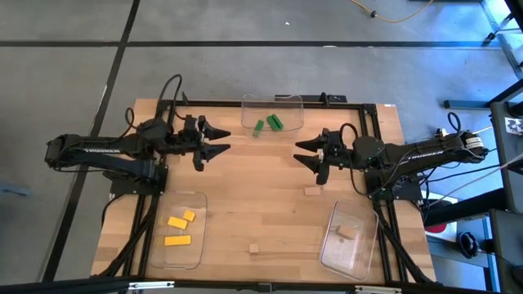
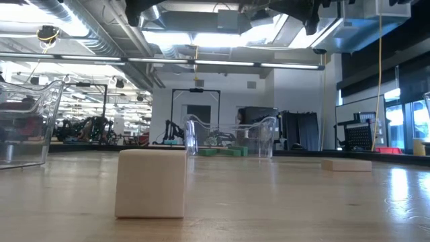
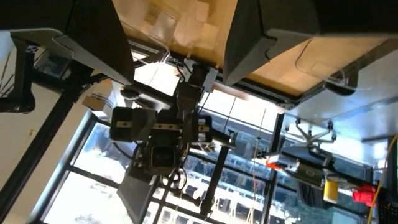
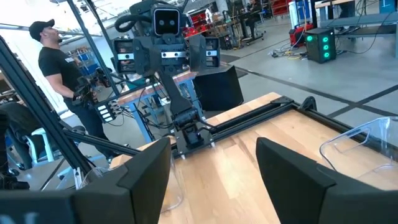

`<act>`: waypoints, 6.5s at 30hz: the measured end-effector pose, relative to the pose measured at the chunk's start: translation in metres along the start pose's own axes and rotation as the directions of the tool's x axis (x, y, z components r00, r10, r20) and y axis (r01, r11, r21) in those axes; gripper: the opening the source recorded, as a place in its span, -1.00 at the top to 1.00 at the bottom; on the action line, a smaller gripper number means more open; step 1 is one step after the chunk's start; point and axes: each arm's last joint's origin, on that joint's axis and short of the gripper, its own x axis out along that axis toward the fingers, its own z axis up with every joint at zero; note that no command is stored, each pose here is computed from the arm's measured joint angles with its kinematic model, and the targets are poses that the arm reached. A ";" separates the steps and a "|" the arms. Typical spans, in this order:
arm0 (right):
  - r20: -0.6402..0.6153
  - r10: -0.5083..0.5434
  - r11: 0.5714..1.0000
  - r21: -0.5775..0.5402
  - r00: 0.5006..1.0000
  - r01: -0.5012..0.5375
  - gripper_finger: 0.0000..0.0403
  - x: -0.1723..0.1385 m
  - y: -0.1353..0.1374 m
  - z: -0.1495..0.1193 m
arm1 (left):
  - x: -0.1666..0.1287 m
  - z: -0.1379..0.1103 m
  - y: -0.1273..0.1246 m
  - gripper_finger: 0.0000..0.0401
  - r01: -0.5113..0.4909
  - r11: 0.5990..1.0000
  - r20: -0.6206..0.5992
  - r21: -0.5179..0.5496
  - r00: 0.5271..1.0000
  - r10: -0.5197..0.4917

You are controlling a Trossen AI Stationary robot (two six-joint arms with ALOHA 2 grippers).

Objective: Sort & place blocks by color

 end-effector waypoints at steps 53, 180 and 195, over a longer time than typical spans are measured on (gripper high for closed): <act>-0.776 -0.222 0.969 -0.109 0.591 0.221 -0.19 0.023 0.005 -0.022 | -0.001 0.000 0.000 -0.18 -0.018 1.000 0.011 -0.011 1.000 0.018; -0.965 -0.262 0.900 -0.236 0.020 0.366 0.10 -0.078 0.110 -0.206 | 0.036 -0.024 0.006 -0.18 0.006 0.996 -0.027 0.091 1.000 -0.003; -0.993 -0.067 0.974 -0.045 0.094 0.222 -0.59 -0.091 0.113 -0.147 | 0.036 -0.024 0.007 -0.18 0.001 0.996 -0.026 0.092 1.000 0.001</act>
